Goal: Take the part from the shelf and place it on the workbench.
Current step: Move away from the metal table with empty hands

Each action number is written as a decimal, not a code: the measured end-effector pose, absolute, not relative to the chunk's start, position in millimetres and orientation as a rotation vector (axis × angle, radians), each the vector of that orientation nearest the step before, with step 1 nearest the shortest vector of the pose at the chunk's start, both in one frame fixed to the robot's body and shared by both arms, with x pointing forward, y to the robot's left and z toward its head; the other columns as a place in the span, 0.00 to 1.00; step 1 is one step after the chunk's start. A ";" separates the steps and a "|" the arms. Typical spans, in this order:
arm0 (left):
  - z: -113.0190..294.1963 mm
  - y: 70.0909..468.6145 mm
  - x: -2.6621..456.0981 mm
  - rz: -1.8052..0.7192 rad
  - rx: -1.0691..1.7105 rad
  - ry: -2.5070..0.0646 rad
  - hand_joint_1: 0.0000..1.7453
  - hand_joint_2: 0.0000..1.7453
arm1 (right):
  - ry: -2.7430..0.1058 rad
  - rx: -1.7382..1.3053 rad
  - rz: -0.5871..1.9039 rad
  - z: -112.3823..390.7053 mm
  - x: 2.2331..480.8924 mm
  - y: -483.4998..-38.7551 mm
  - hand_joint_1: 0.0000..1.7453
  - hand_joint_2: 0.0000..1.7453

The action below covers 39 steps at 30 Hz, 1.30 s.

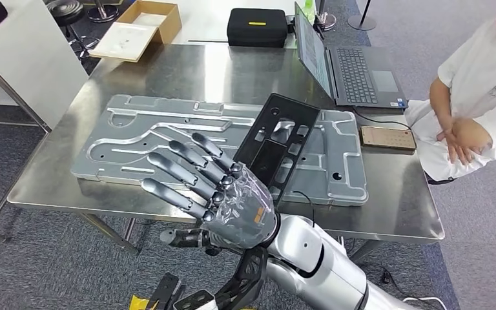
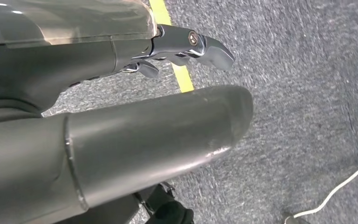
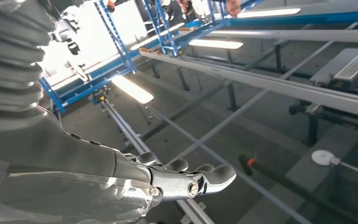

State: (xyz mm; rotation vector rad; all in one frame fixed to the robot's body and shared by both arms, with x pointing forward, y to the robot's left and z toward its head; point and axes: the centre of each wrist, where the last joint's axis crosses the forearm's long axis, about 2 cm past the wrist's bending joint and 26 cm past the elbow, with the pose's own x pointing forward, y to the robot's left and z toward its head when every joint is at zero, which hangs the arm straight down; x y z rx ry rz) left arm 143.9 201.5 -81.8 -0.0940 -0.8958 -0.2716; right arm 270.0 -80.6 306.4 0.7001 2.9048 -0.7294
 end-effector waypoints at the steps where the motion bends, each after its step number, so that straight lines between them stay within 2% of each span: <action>1: -81.7 201.5 144.2 -0.272 -0.093 -0.897 0.00 0.00 | 2.904 0.702 -0.731 306.3 269.8 -80.1 0.00 0.00; 39: -79.4 191.3 145.5 -0.262 -0.109 -0.920 0.00 0.00 | 2.835 0.754 -0.735 325.1 277.0 -80.8 0.00 0.00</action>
